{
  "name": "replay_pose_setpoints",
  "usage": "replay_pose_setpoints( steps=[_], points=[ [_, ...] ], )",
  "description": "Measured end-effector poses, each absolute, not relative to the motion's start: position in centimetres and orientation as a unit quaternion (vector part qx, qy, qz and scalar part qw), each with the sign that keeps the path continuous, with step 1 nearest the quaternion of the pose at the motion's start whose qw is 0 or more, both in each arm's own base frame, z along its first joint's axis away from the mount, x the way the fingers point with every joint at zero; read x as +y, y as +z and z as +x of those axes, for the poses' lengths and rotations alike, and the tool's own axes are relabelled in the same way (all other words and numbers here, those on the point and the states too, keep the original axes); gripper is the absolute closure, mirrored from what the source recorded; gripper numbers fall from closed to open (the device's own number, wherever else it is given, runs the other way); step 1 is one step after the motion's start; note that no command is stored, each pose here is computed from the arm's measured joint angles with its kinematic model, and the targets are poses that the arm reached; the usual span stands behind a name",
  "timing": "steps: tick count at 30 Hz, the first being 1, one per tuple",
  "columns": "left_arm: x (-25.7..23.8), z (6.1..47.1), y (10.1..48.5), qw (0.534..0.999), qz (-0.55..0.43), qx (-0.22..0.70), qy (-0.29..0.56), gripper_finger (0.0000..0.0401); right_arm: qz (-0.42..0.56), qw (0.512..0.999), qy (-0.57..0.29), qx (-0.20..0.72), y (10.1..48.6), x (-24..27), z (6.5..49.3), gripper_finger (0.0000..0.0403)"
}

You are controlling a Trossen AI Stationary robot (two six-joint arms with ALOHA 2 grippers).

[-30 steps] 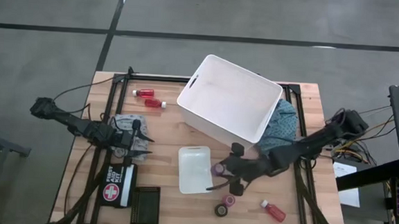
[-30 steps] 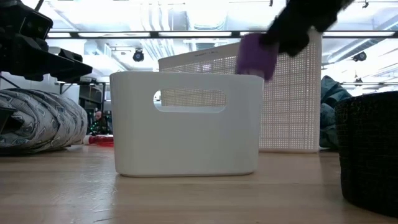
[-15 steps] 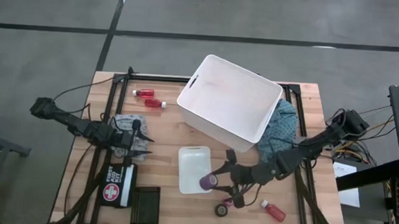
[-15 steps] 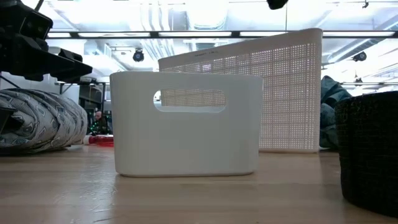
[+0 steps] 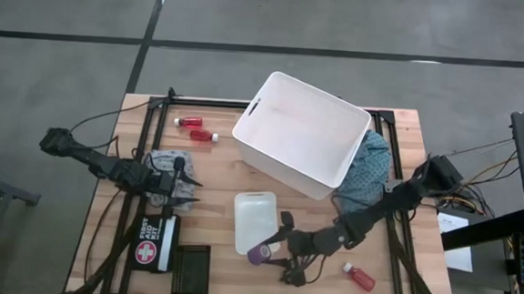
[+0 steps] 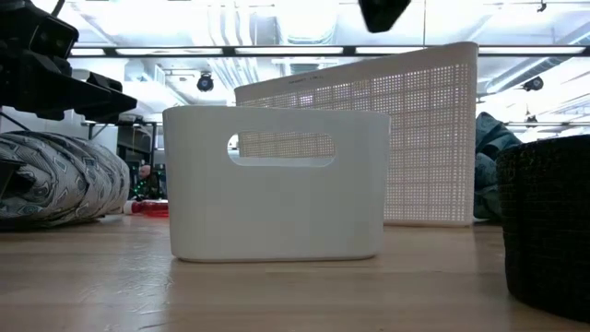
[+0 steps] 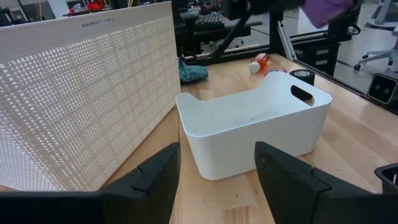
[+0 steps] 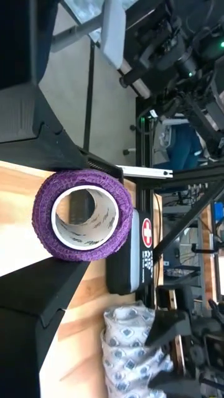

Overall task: Pick & Place Medicine items
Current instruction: Put the violet bandage into the black bin

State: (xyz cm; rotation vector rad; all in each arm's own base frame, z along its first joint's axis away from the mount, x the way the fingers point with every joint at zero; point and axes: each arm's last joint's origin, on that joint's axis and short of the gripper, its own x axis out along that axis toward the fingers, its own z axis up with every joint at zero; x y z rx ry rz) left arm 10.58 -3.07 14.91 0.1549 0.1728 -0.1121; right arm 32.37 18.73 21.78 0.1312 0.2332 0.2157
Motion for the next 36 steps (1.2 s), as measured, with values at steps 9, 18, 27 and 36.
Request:
replay_pose_setpoints(
  steps=[9,18,27,36],
  points=[
    [-3.1,10.6,14.9,0.992,0.078,0.086,-0.056,0.0192,0.022,0.981,0.068,0.181,20.0,22.2,36.4,0.0193],
    [-3.1,10.6,14.8,0.991,0.08,0.091,-0.056,0.0192,0.03,0.955,0.012,0.295,20.1,24.7,40.4,0.0193],
    [-3.1,10.7,14.6,0.99,0.083,0.103,-0.057,0.0192,0.011,0.947,-0.005,0.322,19.2,26.4,42.9,0.0193],
    [-3.1,10.7,14.6,0.989,0.084,0.104,-0.057,0.0192,0.039,0.931,-0.034,0.362,17.5,27.2,44.2,0.0193]
  ],
)
